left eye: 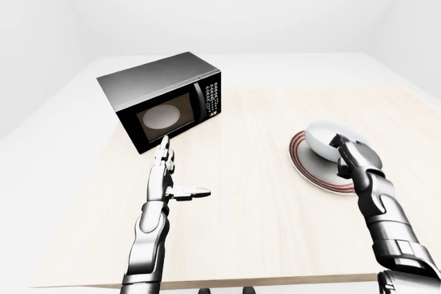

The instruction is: Pick up the white bowl and put it on the plate.

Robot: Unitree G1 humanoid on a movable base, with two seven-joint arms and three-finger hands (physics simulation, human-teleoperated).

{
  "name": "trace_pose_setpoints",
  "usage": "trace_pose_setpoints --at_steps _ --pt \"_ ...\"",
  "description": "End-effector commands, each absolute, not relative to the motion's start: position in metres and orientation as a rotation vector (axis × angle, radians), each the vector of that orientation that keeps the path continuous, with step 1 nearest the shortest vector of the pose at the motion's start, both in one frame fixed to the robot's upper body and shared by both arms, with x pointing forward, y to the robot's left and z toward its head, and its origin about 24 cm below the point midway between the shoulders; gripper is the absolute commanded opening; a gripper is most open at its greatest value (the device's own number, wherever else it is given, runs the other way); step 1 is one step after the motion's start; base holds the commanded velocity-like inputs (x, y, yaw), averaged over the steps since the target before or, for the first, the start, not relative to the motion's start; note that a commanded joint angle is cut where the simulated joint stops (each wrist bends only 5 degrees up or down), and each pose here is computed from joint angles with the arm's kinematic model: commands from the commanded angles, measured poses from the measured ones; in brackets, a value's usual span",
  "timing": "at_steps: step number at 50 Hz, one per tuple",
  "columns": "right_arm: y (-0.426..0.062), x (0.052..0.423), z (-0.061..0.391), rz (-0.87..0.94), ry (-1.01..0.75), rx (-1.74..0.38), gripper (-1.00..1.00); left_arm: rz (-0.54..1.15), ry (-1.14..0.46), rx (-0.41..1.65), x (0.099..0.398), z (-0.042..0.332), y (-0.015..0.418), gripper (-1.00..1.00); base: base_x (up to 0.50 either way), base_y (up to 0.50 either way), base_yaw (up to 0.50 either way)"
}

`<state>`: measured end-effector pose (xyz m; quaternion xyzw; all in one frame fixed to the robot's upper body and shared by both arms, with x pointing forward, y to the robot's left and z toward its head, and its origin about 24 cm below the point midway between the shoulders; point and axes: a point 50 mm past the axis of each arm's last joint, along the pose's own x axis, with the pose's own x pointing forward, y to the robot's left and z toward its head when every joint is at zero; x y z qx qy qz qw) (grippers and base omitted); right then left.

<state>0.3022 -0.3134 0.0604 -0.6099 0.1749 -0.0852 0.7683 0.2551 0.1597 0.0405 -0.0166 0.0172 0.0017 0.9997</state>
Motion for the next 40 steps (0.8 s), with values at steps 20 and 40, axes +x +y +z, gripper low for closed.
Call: trace_pose_setpoints --at_steps 20,40 --pt "-0.304 0.300 0.120 -0.220 0.251 -1.388 1.00 0.002 0.035 -0.034 0.254 0.040 0.159 1.00 0.00 0.00 0.00" --pt "-0.258 0.256 0.266 -0.243 -0.176 -1.466 1.00 0.000 0.032 -0.031 0.254 0.040 0.159 1.00 0.00 0.00 0.00"
